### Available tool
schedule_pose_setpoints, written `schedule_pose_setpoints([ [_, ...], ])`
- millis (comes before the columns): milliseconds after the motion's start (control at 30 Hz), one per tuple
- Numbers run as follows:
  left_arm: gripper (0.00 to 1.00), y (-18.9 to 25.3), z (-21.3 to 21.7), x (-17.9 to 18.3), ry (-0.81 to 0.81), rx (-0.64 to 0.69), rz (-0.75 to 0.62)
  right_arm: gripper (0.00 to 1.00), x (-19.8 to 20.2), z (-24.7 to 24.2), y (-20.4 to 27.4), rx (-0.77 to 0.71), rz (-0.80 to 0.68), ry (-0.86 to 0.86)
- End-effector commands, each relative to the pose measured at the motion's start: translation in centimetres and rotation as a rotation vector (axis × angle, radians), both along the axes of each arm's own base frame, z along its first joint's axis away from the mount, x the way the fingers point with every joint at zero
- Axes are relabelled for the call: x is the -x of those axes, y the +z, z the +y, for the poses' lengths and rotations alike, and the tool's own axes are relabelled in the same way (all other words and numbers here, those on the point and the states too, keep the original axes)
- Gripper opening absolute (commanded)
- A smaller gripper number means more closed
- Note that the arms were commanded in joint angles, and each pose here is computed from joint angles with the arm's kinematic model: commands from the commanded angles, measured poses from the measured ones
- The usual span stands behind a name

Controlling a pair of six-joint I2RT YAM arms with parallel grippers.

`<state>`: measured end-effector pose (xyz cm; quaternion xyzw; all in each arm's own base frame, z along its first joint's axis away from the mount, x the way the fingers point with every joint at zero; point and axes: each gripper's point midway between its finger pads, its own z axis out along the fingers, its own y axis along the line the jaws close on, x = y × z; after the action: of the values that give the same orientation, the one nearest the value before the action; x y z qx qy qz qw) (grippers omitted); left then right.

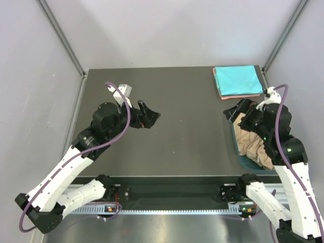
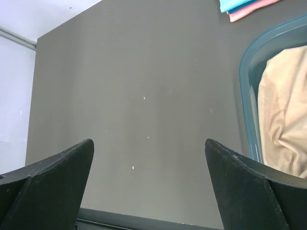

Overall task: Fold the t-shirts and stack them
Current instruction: Grab the tshirt from the pile

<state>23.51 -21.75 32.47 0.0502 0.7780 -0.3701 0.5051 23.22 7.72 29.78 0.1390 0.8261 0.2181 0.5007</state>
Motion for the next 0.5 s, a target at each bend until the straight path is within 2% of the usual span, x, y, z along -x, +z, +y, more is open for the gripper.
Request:
schedule_pose_setpoints([
  [0,0.95,1.4,-0.1,-0.4,-0.014,-0.033,-0.046,1.00,0.1,-0.3,0.1,0.005,-0.009,-0.020],
  [167,0.94,-1.5,0.7,-0.7,0.003,-0.139,-0.004,1.00,-1.3,-3.0,-2.1,0.058,0.032,-0.194],
  [333,0.95,-6.0,2.0,-0.8,0.041,-0.250,0.058,1.00,-2.4,-5.3,-6.6,0.112,0.183,-0.357],
  [467,0.95,-7.9,2.1,-0.9,0.037,-0.269,0.059,1.00,-3.9,-8.3,-7.9,0.107,0.260,-0.511],
])
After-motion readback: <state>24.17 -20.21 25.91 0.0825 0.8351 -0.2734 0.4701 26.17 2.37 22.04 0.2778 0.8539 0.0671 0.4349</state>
